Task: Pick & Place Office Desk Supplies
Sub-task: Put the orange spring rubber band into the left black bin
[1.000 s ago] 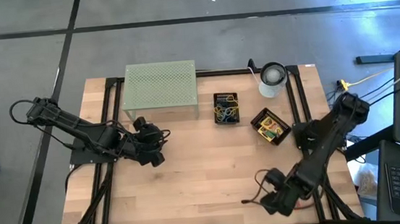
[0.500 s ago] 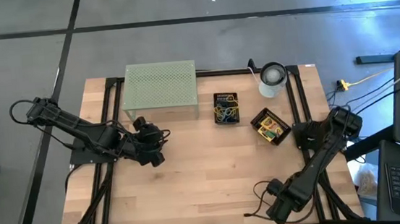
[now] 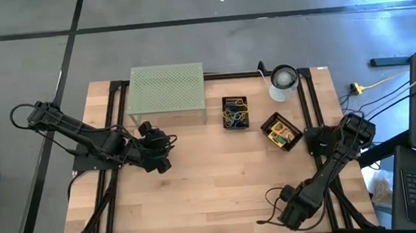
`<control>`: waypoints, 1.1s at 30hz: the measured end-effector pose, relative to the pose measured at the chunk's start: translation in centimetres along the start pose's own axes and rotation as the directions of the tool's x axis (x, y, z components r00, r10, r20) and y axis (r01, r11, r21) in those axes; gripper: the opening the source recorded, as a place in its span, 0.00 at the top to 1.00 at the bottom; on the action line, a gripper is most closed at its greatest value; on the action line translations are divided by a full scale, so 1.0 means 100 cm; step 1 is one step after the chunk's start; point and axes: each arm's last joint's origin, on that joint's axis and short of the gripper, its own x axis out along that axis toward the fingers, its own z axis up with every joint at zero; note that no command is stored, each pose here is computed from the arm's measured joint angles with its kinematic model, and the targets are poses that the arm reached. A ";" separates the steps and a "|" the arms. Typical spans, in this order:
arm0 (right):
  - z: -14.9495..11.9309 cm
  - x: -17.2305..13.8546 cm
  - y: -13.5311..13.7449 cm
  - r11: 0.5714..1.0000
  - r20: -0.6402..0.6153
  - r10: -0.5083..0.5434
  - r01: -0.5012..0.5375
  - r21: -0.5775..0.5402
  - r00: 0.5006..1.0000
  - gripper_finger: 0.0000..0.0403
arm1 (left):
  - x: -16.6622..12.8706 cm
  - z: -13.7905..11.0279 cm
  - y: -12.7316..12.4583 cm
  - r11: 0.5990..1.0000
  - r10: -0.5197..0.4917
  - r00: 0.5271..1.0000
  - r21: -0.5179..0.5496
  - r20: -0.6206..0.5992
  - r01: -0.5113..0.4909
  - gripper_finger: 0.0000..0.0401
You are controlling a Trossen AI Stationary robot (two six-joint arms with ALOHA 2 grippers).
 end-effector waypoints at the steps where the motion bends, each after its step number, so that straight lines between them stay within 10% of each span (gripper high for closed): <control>1: 0.001 0.003 -0.001 1.000 -0.016 0.006 -0.006 -0.004 1.000 0.61 | 0.000 0.000 0.000 1.000 0.000 1.000 0.000 0.000 0.000 0.64; 26: 0.017 0.007 0.002 0.992 0.009 0.113 -0.112 -0.063 0.994 0.96 | 0.000 0.000 0.000 1.000 0.000 1.000 0.000 0.000 0.000 0.64; 33: 0.024 -0.016 0.008 0.965 0.244 0.241 -0.206 -0.160 0.939 0.98 | 0.000 0.000 0.000 1.000 0.000 1.000 0.000 0.000 0.000 0.64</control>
